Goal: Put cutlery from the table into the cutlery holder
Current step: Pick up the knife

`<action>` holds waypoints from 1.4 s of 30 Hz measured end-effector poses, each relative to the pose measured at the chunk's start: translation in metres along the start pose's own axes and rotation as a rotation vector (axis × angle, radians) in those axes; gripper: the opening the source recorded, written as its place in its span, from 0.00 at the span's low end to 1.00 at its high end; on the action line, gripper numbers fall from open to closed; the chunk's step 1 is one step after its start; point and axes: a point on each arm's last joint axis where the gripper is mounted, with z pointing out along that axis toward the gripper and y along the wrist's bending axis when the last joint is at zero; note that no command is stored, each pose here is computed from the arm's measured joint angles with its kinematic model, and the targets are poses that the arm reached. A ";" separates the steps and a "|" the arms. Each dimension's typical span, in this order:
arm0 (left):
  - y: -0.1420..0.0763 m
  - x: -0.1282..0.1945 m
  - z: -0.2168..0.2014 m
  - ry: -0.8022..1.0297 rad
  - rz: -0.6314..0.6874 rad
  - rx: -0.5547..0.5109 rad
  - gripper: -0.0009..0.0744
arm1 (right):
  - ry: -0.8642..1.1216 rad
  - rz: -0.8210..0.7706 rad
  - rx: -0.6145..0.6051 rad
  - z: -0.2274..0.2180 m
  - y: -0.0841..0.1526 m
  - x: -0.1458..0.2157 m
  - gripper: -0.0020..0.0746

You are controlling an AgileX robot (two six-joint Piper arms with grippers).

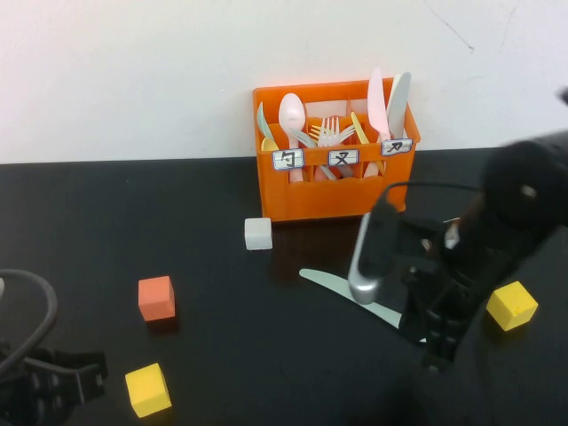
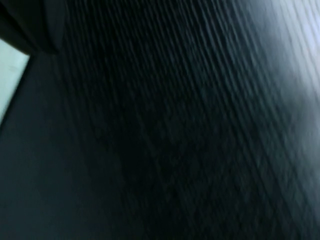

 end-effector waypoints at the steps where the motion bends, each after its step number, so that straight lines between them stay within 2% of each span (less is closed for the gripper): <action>1: 0.000 0.000 0.000 0.000 0.002 0.000 0.01 | 0.030 -0.017 -0.027 0.004 -0.002 -0.002 0.02; 8: 0.000 0.000 0.000 0.000 0.000 0.003 0.01 | 0.070 -0.080 -0.064 0.021 -0.023 -0.022 0.02; 16: -0.001 -0.001 0.000 -0.008 0.004 0.007 0.01 | 0.117 -0.149 -0.052 0.044 -0.032 -0.020 0.04; 19: -0.001 -0.001 0.000 -0.008 0.004 0.007 0.01 | 0.123 -0.160 -0.034 0.049 -0.035 -0.020 0.12; 25: -0.001 -0.001 0.000 -0.008 0.019 0.007 0.01 | 0.097 -0.064 0.010 0.055 -0.040 -0.022 0.43; 27: -0.001 -0.001 0.000 -0.006 0.023 0.008 0.01 | 0.097 -0.034 0.022 0.057 -0.041 -0.022 0.50; 32: 0.001 -0.001 0.005 0.019 0.010 0.005 0.01 | 0.123 -0.025 0.052 0.066 -0.046 -0.020 0.55; 42: 0.002 -0.001 0.012 0.049 -0.018 0.006 0.01 | 0.123 0.000 0.096 0.075 -0.052 -0.020 0.56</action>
